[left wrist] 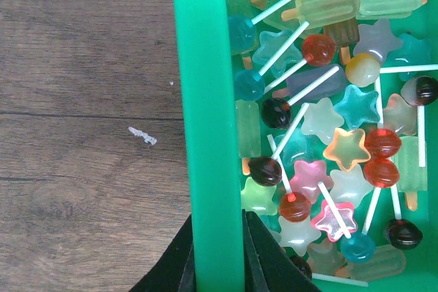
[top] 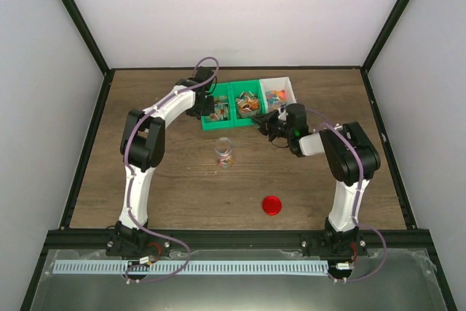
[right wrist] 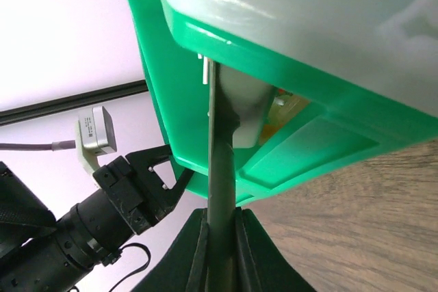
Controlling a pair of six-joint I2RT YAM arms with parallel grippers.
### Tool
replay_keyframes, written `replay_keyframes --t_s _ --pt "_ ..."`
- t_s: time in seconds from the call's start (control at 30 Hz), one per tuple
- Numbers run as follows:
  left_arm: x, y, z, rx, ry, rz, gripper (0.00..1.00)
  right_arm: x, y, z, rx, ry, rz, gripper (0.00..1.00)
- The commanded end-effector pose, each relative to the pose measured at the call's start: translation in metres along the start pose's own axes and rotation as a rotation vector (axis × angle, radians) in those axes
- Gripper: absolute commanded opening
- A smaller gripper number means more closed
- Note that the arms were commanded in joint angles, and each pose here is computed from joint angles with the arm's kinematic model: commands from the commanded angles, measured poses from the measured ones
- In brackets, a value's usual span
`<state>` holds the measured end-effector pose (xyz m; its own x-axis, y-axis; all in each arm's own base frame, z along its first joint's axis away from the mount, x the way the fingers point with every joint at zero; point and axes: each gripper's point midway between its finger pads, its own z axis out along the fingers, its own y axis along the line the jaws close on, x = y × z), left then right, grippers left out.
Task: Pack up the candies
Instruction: Scoop the fake candies from the storage box.
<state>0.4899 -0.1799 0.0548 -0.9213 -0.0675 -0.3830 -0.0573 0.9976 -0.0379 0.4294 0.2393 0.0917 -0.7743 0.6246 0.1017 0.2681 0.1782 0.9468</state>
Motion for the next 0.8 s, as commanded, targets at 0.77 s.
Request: replay_keyframes --t_s 0.77 --pt "0.035 -0.002 0.036 0.015 0.135 -0.003 0.04 0.008 0.018 -0.040 -0.082 0.001 -0.074 0.01"
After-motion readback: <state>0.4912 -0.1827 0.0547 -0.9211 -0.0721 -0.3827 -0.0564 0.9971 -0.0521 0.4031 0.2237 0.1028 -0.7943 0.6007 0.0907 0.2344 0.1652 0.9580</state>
